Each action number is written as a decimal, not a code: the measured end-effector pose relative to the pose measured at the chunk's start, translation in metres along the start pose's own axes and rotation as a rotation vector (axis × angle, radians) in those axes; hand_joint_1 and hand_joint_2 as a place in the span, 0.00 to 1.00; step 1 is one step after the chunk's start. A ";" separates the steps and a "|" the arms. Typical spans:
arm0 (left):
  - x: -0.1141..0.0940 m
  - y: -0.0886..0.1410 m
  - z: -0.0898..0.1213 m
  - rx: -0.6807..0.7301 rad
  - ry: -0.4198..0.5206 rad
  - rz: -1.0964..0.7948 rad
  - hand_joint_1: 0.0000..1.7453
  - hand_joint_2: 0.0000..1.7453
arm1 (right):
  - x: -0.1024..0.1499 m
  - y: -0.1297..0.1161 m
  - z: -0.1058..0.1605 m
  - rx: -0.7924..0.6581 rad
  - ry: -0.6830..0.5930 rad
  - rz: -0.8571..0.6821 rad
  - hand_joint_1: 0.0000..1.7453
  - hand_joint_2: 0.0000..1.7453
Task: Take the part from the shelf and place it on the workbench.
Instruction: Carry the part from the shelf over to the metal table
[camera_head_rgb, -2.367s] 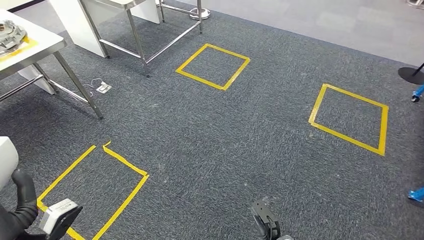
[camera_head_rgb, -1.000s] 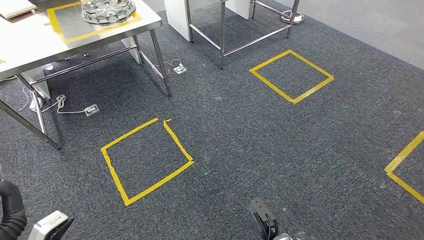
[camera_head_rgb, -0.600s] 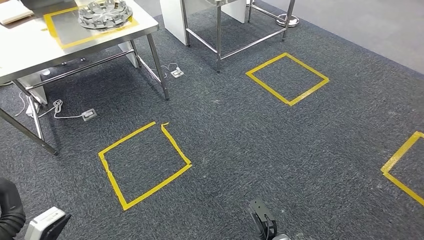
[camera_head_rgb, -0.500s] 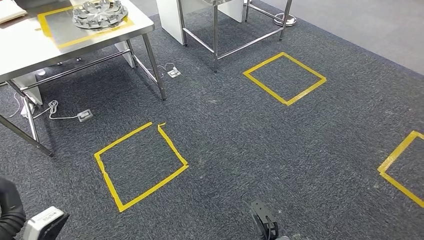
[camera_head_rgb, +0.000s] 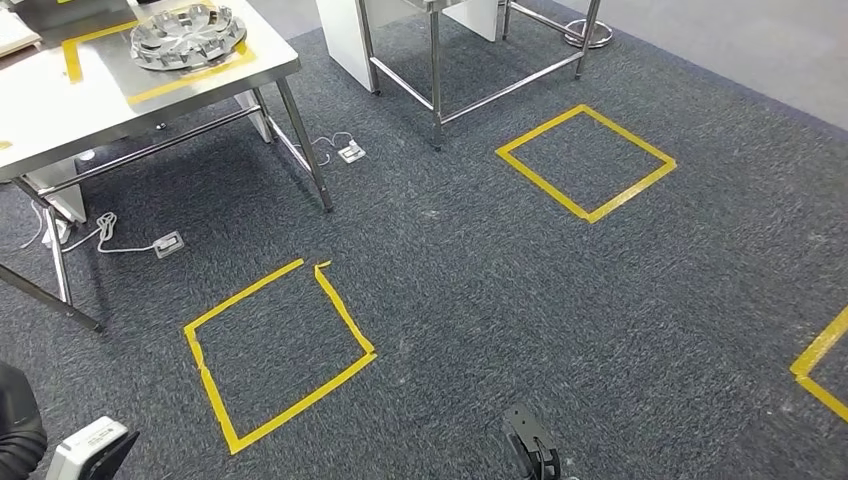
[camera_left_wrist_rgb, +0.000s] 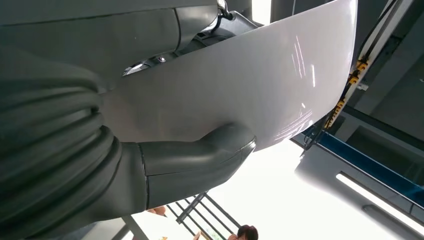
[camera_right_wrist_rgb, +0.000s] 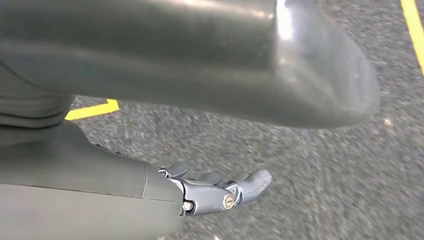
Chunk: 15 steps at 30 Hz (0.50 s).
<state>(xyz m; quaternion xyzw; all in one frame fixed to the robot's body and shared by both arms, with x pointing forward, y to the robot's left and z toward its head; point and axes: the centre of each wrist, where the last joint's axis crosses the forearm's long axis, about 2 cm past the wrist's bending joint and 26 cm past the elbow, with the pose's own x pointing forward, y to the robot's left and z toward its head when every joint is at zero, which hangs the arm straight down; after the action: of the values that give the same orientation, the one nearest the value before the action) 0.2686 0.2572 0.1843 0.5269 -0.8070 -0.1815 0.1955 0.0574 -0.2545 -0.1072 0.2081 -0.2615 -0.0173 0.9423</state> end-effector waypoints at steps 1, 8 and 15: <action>0.000 0.000 0.000 -0.002 -0.001 0.000 1.00 1.00 | -0.002 0.002 0.000 0.002 0.003 -0.003 0.00 0.00; 0.000 0.001 -0.002 0.005 0.016 -0.009 1.00 1.00 | 0.005 0.001 -0.003 -0.003 -0.012 0.001 0.00 0.00; 0.001 0.001 0.000 -0.002 0.024 -0.011 1.00 1.00 | -0.004 0.001 0.001 -0.008 0.005 -0.005 0.00 0.00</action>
<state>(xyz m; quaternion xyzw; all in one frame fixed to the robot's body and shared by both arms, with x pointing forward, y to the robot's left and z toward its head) 0.2680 0.2568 0.1851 0.5331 -0.8016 -0.1769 0.2049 0.0534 -0.2539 -0.1078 0.2050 -0.2584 -0.0203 0.9438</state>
